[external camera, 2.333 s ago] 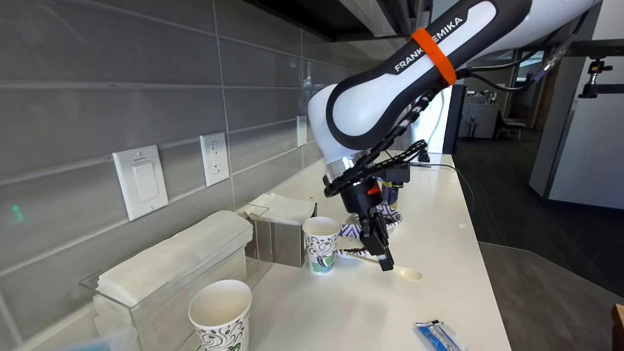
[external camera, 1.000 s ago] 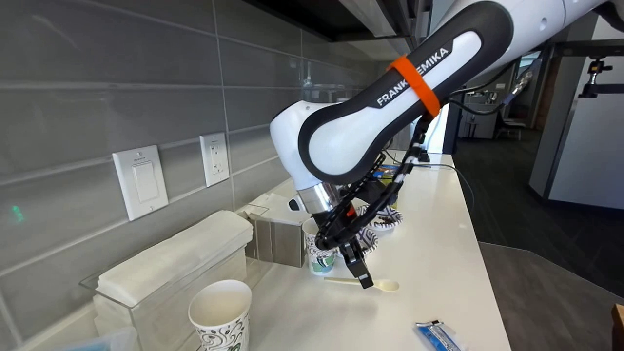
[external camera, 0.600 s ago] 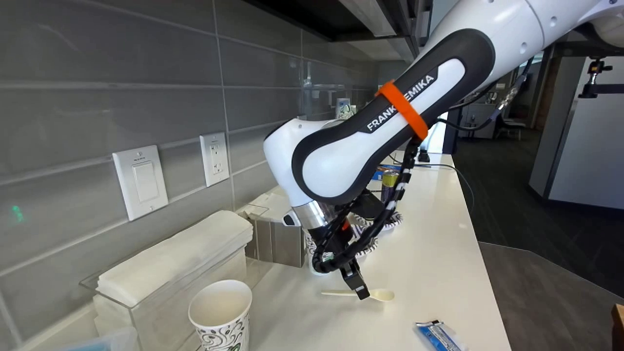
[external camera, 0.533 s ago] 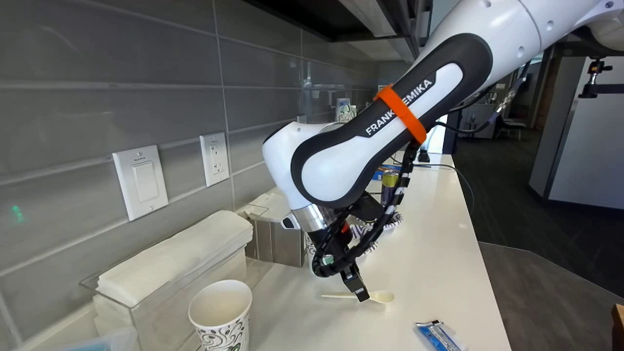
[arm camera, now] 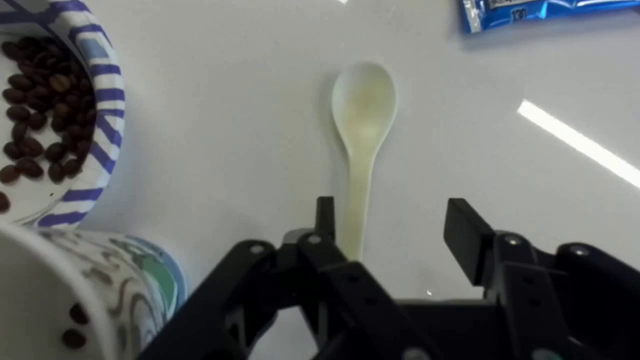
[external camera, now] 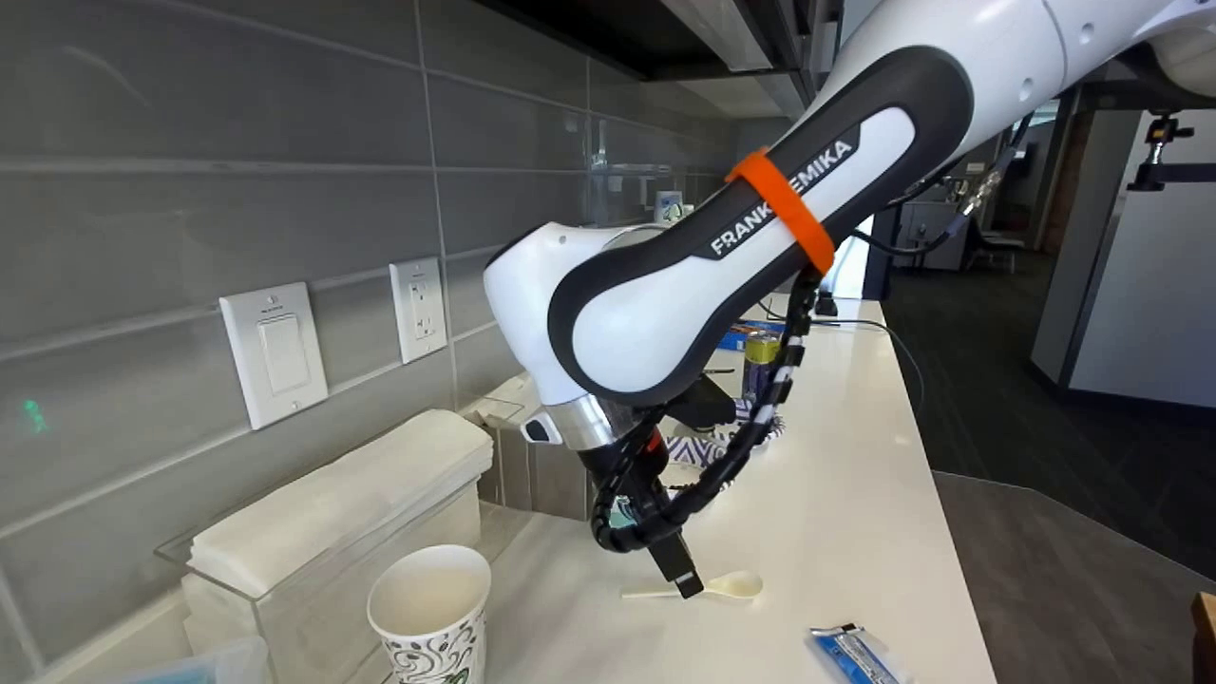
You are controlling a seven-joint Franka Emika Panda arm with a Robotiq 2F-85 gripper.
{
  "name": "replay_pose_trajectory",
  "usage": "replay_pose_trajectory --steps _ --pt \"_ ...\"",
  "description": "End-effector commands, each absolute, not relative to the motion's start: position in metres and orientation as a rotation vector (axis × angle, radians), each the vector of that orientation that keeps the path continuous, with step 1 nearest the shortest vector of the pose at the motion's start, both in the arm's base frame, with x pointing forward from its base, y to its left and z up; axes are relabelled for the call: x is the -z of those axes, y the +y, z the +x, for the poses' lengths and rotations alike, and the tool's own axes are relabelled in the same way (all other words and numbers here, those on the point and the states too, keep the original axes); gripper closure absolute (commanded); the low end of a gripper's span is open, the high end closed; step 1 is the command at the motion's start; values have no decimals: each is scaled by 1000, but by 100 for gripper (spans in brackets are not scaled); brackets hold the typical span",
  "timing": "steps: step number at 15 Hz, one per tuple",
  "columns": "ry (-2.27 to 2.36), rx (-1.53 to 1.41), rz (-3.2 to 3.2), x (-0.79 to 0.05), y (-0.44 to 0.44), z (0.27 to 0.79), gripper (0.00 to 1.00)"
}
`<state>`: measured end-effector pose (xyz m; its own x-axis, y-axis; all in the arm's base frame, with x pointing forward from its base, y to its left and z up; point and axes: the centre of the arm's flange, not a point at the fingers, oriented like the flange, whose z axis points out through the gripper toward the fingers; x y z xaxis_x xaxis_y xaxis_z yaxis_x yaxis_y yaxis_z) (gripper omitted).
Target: Pick up the spoon from the counter and scoop some of the contents from the bowl and pour them in the cup
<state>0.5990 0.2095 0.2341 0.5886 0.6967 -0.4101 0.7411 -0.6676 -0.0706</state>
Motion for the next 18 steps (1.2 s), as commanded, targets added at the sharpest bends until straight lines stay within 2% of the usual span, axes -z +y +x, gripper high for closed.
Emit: replay_pose_trajectory --steps 1,2,3,10,14,15,18 --pt "1169 407 2731 -283 215 576 9" --pt "1155 301 2741 -294 213 568 2" --pt "1139 206 2766 -305 212 560 0" --pt "940 -395 2829 -344 190 493 0" --pt "683 -609 2889 -376 164 458 0" --pt "804 -536 2890 -363 188 511 0" --pt "794 -562 2886 -372 184 503 0"
